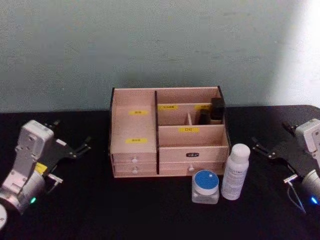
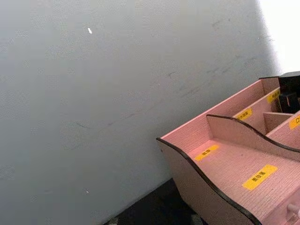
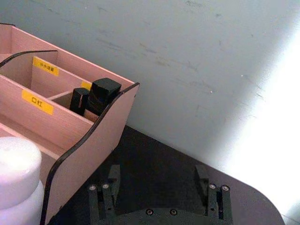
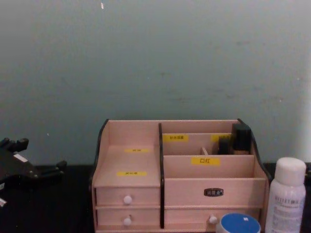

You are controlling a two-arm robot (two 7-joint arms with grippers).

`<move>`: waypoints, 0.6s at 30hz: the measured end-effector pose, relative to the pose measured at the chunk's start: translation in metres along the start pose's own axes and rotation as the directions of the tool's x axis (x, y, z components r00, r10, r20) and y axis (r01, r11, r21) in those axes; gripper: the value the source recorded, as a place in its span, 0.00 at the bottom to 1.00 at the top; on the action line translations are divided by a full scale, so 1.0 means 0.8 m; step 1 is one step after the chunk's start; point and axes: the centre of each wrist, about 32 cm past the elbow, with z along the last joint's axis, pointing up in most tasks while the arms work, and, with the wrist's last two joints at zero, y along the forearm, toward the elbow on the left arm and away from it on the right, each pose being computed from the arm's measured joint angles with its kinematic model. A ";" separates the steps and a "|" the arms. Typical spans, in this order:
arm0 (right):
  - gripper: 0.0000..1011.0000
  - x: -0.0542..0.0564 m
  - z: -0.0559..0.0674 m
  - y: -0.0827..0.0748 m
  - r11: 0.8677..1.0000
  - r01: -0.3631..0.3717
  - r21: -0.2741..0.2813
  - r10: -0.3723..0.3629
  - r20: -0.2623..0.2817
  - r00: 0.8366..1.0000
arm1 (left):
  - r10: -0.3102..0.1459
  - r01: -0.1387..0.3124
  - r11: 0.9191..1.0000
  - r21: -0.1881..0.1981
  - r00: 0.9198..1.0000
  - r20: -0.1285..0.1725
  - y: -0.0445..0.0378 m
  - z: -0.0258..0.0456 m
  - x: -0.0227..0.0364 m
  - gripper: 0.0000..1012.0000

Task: Pick up the facial cleanser and watermelon frost from the table and place them into the tiered storage box.

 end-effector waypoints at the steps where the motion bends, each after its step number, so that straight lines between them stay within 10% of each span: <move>1: 0.99 0.000 0.000 0.000 1.000 0.000 0.000 0.000 0.000 1.000 | 0.000 0.000 1.000 0.000 1.000 0.000 0.000 0.0000 0.0000 0.99; 18: 0.99 0.006 0.000 -0.018 0.999 -0.025 -0.022 0.024 -0.051 0.998 | 0.000 0.000 1.000 0.000 1.000 0.000 0.000 0.0000 0.0000 0.99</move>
